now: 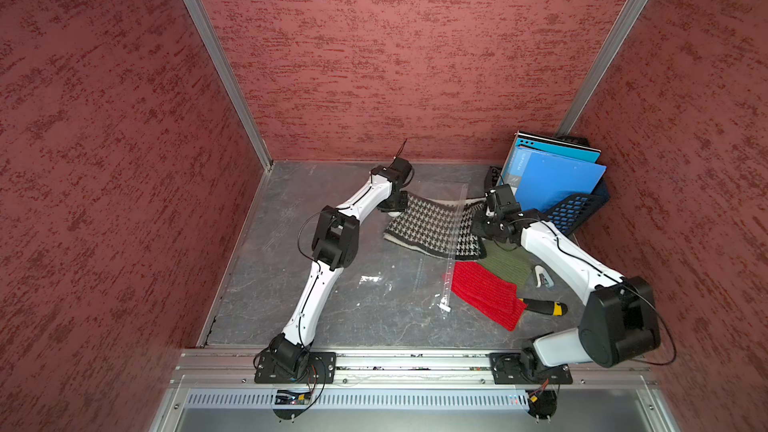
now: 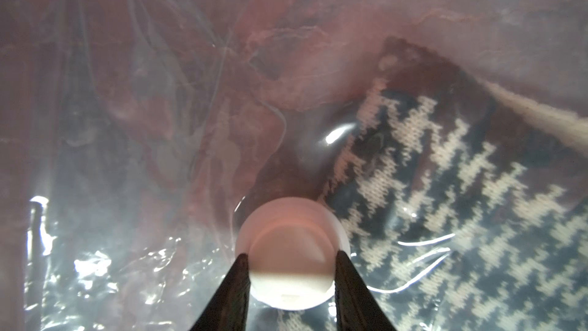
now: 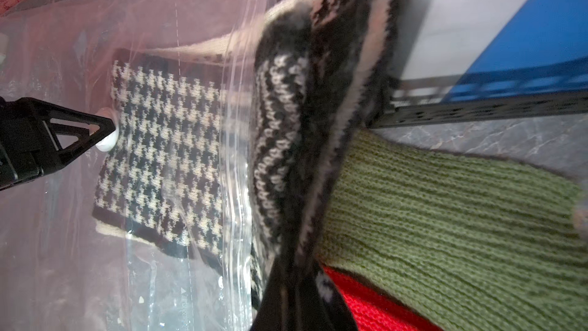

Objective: Take the scarf out of the vacuum bag
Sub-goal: Adjust the vacuum bag at the center of the board.

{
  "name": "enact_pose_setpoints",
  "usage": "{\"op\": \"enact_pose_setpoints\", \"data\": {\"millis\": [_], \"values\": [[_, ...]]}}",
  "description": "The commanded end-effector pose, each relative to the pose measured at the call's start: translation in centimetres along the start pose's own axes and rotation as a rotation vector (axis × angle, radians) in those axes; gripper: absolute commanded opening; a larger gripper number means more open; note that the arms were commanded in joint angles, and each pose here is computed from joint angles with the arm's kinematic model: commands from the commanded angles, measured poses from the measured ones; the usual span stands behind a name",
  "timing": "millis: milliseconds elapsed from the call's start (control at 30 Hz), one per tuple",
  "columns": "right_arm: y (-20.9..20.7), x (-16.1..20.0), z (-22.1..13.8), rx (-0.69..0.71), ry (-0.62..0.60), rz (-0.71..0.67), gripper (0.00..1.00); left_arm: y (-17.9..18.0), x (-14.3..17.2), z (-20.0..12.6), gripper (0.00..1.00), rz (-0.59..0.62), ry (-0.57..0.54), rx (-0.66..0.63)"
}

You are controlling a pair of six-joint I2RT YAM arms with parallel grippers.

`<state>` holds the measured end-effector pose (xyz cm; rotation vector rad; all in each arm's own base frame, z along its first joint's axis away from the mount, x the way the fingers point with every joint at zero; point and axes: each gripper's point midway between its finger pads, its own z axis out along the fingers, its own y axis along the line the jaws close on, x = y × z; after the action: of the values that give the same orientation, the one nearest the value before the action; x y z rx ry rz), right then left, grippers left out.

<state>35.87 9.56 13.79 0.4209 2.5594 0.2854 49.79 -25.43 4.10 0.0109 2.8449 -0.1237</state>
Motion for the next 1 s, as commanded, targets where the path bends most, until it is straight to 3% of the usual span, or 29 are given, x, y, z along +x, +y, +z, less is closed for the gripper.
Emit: {"op": "enact_pose_setpoints", "data": {"millis": [0,200,533,733,967], "values": [[0.0,-0.5,-0.5,-0.010,-0.027,-0.001,0.00,1.0,0.4,1.2,0.36,-0.016,0.030,-0.021],[-1.4,-0.8,-0.9,0.056,-0.042,0.006,0.00,3.6,0.6,2.2,0.36,-0.026,0.051,-0.094],[-3.7,-1.3,-0.8,0.134,-0.047,0.032,0.00,12.0,0.6,2.8,0.36,-0.109,0.096,-0.243],[-2.5,-2.2,1.5,0.092,-0.032,0.035,0.00,18.6,0.8,1.3,0.36,-0.204,0.119,-0.365],[0.9,-4.1,5.5,-0.026,-0.001,0.055,0.00,24.9,1.8,-0.7,0.37,-0.340,0.122,-0.410]]}}
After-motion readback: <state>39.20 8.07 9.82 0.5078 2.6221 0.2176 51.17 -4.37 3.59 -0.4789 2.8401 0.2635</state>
